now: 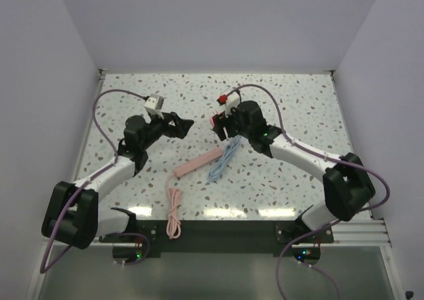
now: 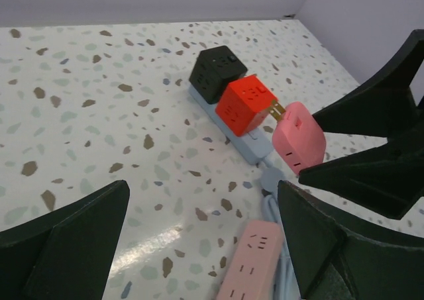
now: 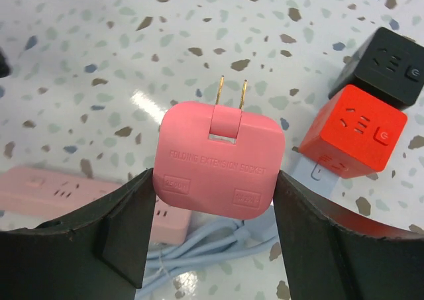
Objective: Insert the plug
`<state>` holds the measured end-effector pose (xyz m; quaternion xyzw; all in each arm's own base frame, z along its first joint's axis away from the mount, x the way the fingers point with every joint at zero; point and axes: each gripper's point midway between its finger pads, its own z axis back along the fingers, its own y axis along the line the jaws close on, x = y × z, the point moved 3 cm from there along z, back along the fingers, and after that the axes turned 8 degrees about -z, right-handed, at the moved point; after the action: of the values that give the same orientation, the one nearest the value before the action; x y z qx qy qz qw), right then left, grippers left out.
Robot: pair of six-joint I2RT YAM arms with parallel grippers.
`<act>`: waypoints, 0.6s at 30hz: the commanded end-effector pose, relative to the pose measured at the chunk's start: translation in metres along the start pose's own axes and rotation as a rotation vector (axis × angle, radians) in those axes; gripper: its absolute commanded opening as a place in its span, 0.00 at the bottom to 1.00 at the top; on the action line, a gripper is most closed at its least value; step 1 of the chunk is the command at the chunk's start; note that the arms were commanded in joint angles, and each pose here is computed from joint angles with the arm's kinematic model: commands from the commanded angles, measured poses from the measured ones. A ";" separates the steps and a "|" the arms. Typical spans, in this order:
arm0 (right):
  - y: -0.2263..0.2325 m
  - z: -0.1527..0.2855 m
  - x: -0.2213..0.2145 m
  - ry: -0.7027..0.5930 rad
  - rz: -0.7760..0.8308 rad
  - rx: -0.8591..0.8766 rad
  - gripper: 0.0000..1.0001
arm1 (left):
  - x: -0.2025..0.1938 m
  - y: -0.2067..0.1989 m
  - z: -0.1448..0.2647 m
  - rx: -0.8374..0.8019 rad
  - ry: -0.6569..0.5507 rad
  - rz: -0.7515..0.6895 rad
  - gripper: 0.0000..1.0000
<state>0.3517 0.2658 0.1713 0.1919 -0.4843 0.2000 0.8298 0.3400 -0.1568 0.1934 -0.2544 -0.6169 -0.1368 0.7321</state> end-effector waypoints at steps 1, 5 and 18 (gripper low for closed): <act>0.024 0.023 0.005 -0.044 0.133 0.210 0.29 | 0.033 -0.039 0.004 -0.239 -0.086 0.054 0.99; 0.039 0.053 0.006 -0.070 0.191 0.297 0.28 | 0.031 -0.061 0.007 -0.407 -0.074 0.127 0.98; 0.068 0.078 0.006 -0.064 0.301 0.374 0.24 | 0.025 -0.098 0.004 -0.598 -0.035 0.215 0.97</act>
<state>0.2680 0.2770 0.2120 0.2745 -0.4855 0.3741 0.7409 0.2959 -0.2204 0.2172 -0.5006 -0.5251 -0.2003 0.6585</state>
